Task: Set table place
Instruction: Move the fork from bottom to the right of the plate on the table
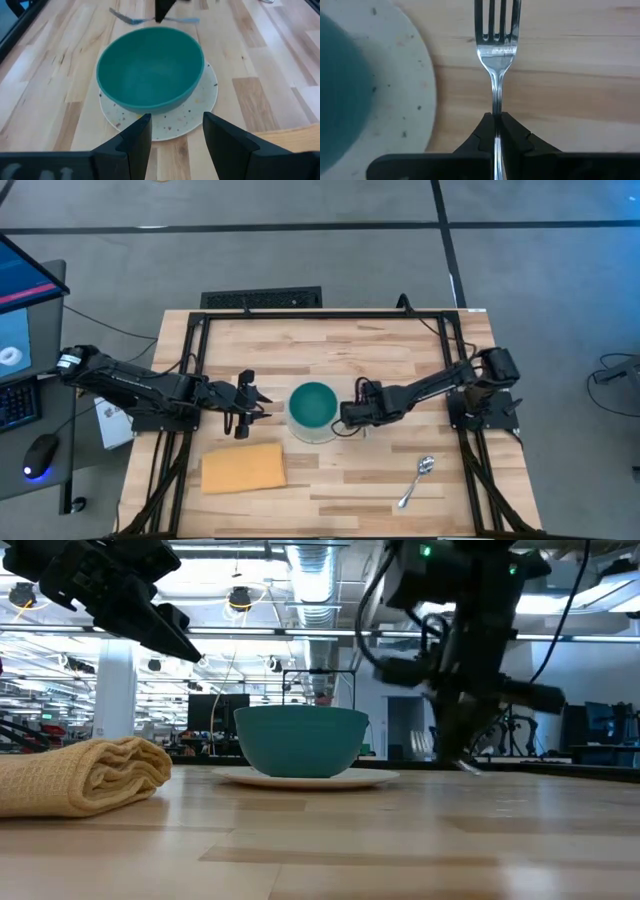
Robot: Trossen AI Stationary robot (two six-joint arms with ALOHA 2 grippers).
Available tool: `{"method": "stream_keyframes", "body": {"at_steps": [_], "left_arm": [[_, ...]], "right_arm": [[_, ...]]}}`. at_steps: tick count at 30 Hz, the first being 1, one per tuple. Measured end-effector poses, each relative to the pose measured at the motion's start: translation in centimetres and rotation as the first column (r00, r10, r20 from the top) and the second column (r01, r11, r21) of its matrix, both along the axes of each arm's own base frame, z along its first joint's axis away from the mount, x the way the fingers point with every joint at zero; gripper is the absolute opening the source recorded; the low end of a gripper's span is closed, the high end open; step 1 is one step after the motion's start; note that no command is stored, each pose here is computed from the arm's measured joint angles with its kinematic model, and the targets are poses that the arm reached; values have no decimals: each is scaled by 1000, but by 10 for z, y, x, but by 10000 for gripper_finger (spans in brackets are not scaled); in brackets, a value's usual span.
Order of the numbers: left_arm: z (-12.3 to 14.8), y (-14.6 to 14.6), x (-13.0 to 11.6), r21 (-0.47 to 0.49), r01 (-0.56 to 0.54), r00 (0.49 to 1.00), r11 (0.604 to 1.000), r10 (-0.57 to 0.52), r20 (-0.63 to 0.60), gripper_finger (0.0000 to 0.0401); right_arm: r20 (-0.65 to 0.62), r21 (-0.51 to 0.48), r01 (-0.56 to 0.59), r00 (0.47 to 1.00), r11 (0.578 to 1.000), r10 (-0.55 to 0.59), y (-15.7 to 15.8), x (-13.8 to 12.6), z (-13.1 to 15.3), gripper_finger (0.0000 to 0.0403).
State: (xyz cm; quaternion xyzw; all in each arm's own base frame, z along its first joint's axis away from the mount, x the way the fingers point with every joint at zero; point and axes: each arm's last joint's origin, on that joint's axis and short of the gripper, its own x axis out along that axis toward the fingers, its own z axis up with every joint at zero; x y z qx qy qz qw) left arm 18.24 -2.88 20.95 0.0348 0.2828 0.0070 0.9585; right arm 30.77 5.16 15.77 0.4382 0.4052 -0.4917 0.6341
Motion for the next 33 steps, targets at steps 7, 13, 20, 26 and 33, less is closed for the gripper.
{"method": "stream_keyframes", "body": {"at_steps": [7,13,20,26,33], "left_arm": [[-1,0,-1,-4,-4,1000,1000,4,-11,169],[-2,0,-2,-13,0,1000,1000,-1,-25,169],[-3,0,-2,-15,6,999,1000,-7,-38,169],[-3,0,-2,-18,4,999,1000,-5,-37,169],[-3,0,-2,-19,3,999,1000,-4,-37,169]], "right_arm": [[-51,6,26,998,1000,-25,-10,6,-21,34],[-59,8,22,998,1000,-21,-15,13,-31,32],[-51,20,40,998,999,-39,-14,12,-30,60],[-44,23,45,998,999,-44,-11,12,-31,68],[-40,30,64,997,997,-63,-11,12,-31,70]]}}
